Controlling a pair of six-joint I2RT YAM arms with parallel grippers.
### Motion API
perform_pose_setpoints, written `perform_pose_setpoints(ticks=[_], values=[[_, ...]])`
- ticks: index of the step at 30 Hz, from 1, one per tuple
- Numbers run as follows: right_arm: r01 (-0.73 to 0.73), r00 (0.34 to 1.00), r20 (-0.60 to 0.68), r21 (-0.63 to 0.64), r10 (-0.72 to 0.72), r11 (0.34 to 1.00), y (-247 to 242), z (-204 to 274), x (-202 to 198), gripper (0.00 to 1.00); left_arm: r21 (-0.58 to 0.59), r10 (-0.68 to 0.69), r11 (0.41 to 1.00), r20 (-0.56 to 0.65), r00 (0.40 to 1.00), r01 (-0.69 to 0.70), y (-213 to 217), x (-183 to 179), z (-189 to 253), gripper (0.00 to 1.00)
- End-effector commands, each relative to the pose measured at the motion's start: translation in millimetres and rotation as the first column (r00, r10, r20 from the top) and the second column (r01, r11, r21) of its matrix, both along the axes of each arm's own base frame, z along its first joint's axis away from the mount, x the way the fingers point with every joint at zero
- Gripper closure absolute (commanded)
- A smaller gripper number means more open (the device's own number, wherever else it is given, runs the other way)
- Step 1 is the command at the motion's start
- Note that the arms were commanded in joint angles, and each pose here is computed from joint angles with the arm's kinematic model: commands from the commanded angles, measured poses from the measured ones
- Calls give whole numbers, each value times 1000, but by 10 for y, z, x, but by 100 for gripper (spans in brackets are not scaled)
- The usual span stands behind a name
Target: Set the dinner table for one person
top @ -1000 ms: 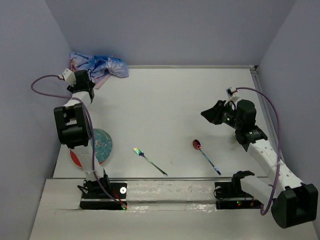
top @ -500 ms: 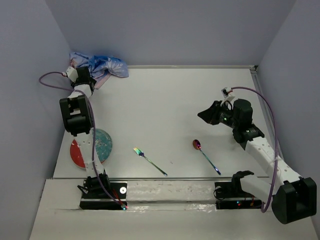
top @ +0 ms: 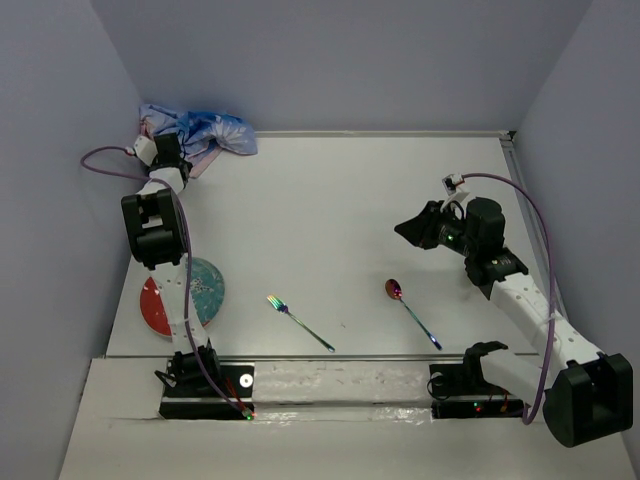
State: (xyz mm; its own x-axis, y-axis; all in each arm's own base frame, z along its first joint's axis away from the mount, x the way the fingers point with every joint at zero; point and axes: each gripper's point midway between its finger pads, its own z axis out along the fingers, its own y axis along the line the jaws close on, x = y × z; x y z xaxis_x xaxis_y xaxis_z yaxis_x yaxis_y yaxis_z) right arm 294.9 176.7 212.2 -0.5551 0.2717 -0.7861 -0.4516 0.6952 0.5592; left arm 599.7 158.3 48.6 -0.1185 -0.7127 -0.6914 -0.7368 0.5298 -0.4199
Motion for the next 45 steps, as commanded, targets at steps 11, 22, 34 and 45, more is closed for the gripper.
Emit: perform_pose_setpoints(ticks=[11, 22, 34, 45], values=[[18, 996, 89, -10, -17, 1000, -16, 168, 62, 65, -2, 36, 999, 1, 999, -36, 72, 5, 126, 67], [52, 993, 110, -28, -48, 998, -75, 198, 86, 64, 62, -191, 981, 100, 977, 185, -555, 154, 649, 100], [160, 976, 158, -61, -149, 985, -268, 325, 101, 60, 34, -595, 764, 424, 683, 644, -3085, -212, 1766, 100], [167, 985, 66, -110, -161, 980, -278, 43, 177, 59, -31, -599, 597, 648, 471, 802, -4163, -865, 2512, 100]])
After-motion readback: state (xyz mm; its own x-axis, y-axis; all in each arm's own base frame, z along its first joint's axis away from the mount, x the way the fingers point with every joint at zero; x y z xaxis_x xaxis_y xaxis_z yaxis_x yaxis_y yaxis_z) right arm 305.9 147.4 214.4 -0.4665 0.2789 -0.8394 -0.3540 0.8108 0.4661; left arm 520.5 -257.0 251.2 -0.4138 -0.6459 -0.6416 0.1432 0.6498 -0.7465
